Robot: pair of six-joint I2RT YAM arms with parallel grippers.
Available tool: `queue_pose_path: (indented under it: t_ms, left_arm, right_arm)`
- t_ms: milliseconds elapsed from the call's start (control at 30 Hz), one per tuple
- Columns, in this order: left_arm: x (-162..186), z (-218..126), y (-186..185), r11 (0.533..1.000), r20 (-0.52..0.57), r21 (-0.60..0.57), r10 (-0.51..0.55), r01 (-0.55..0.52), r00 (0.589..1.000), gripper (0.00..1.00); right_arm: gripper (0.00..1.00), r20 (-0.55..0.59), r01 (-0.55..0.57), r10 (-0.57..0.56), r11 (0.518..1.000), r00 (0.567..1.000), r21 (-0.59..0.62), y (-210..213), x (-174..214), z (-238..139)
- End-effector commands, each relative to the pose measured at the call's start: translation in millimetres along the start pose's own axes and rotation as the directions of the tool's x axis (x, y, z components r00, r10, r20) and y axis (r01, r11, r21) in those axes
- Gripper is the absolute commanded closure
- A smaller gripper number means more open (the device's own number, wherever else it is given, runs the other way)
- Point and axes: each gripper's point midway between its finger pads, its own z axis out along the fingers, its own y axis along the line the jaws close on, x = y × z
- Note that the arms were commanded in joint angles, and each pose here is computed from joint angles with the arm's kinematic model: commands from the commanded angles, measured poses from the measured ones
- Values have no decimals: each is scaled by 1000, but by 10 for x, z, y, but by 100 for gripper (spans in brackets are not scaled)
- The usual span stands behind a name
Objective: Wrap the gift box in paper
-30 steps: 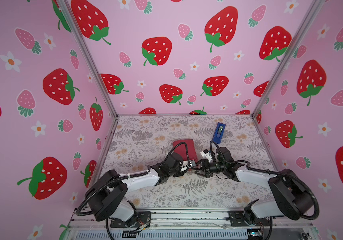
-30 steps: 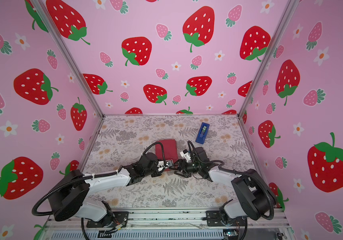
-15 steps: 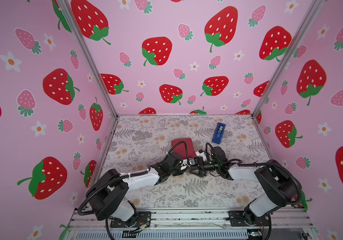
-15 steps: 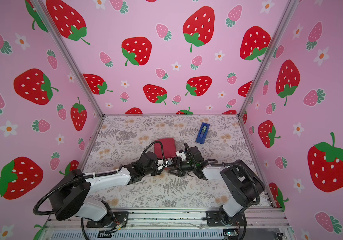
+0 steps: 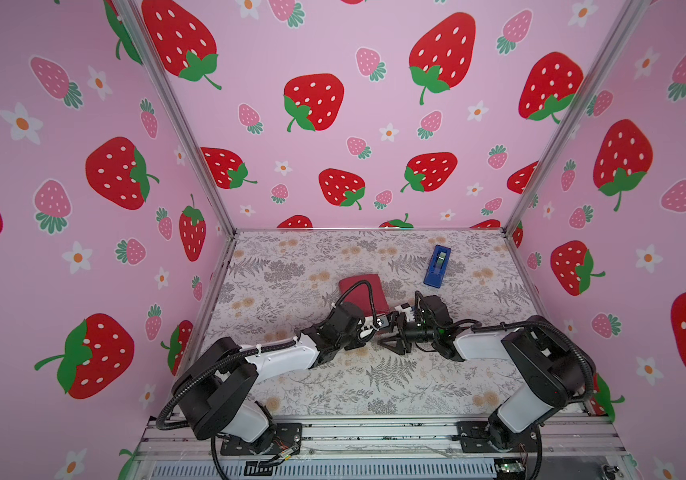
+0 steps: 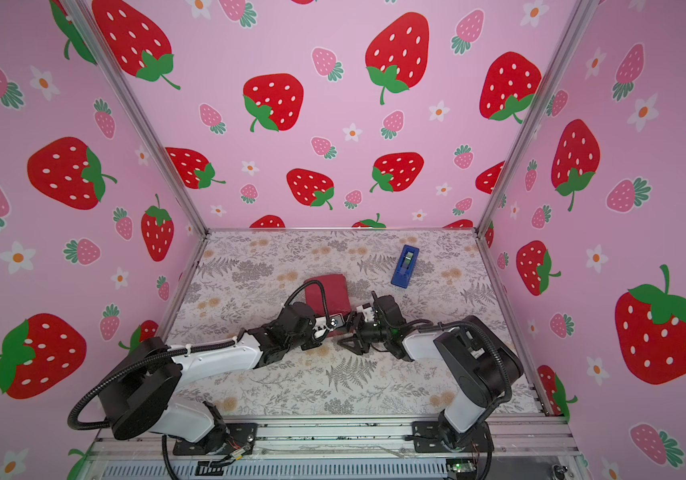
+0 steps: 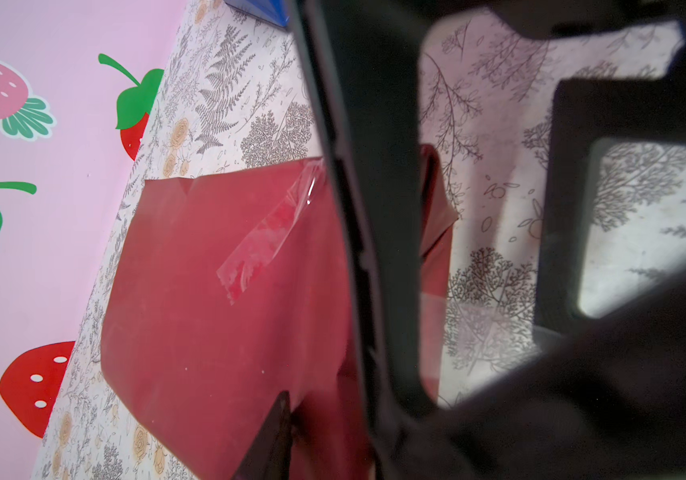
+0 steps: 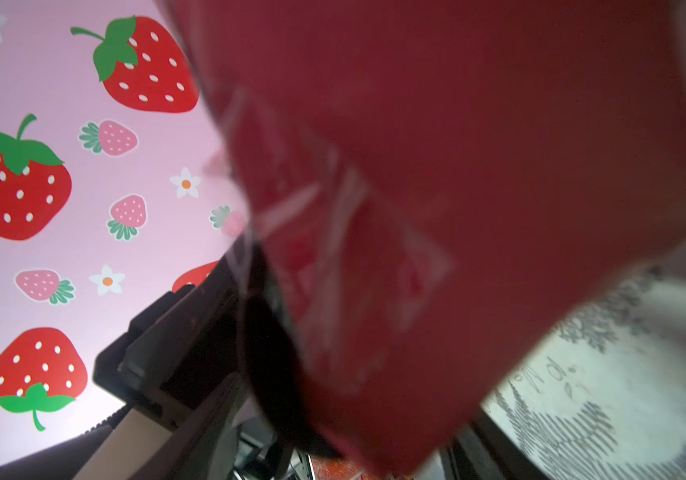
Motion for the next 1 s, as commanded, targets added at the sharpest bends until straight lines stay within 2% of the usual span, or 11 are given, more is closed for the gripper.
queue_pose_path:
  t_ms: [0, 67, 167, 333, 433, 533, 600, 700, 867, 900, 967]
  left_arm:
    - [359, 41, -407, 987, -121, 156, 65, -46, 991, 68]
    - [360, 38, -408, 987, -120, 155, 65, -46, 991, 68]
    - [354, 27, -405, 987, -117, 154, 61, -43, 991, 68]
    - [337, 28, -410, 986, -110, 160, 60, -42, 992, 68]
    - [317, 18, -402, 987, -103, 159, 54, -37, 993, 68]
    - [290, 0, -390, 987, -89, 161, 44, -29, 995, 68]
    - [274, -8, -382, 987, -82, 160, 38, -24, 996, 68]
    - [271, -13, -375, 987, -78, 162, 32, -19, 996, 68]
    - [265, -15, -373, 986, -77, 165, 29, -16, 997, 68]
    - [267, -15, -375, 986, -78, 166, 29, -16, 997, 68]
    - [265, -19, -372, 986, -77, 166, 29, -16, 997, 69]
  right_arm:
    - [27, 67, -33, 37, 998, 997, -55, 154, -127, -11]
    - [27, 82, -29, 33, 998, 996, -55, 158, -132, -47]
    - [27, 115, 31, -30, 999, 993, -11, 121, -156, -152]
    - [27, 99, 193, -206, 974, 974, 121, 21, -188, -315]
    - [27, 114, 318, -338, 934, 934, 162, 16, -228, -443]
    - [28, 154, 473, -520, 841, 840, 263, 5, -359, -610]
    - [28, 151, 588, -654, 741, 741, 325, 44, -426, -708]
    - [30, 115, 717, -798, 585, 591, 379, 84, -451, -784]
    - [30, 109, 840, -935, 351, 337, 414, 223, -421, -912]
    - [29, 120, 860, -954, 301, 276, 412, 273, -385, -943]
    - [27, 147, 866, -967, 251, 207, 432, 294, -351, -1009]
